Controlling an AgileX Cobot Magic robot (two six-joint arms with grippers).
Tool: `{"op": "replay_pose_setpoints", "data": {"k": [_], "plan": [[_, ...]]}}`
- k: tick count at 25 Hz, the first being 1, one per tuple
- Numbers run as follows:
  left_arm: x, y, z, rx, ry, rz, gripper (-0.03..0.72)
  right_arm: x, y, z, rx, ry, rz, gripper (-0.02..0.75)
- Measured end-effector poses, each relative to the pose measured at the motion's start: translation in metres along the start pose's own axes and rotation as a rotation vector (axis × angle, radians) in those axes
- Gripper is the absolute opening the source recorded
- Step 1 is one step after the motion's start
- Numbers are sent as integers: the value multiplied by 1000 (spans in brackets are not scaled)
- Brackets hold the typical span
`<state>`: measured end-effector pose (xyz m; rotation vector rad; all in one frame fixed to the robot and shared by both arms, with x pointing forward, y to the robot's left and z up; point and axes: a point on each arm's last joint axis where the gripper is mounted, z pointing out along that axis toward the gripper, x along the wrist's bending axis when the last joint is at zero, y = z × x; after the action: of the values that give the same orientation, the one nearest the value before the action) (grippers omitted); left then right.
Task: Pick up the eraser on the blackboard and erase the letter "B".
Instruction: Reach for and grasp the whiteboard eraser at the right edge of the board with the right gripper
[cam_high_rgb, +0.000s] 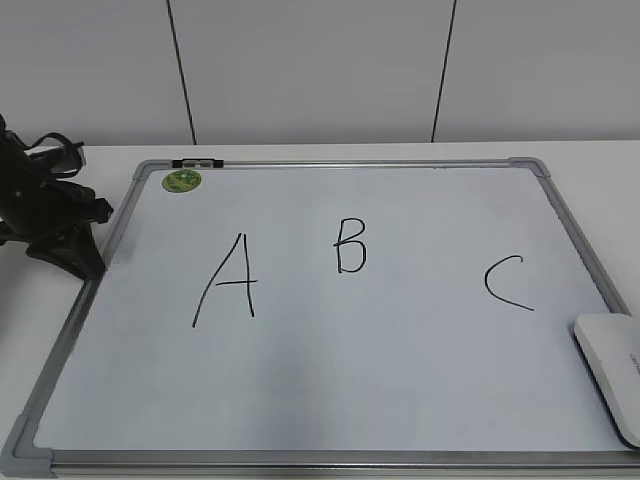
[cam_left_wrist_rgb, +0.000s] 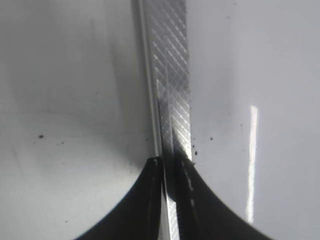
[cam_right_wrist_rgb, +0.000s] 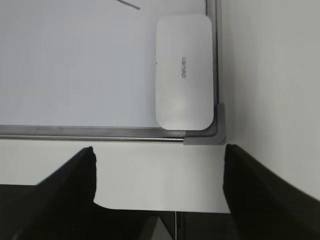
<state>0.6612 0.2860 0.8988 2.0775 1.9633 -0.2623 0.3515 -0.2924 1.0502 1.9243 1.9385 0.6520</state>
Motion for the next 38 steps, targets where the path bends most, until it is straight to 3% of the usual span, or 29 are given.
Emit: {"op": "replay_pose_setpoints", "data": {"k": [12,38], "plan": [[0,0,0,2,0,0,35,-9,39,76,234,-8,29,587],[0,0,0,2,0,0,35,-23,69,174,355,-33,-87,588]]}}
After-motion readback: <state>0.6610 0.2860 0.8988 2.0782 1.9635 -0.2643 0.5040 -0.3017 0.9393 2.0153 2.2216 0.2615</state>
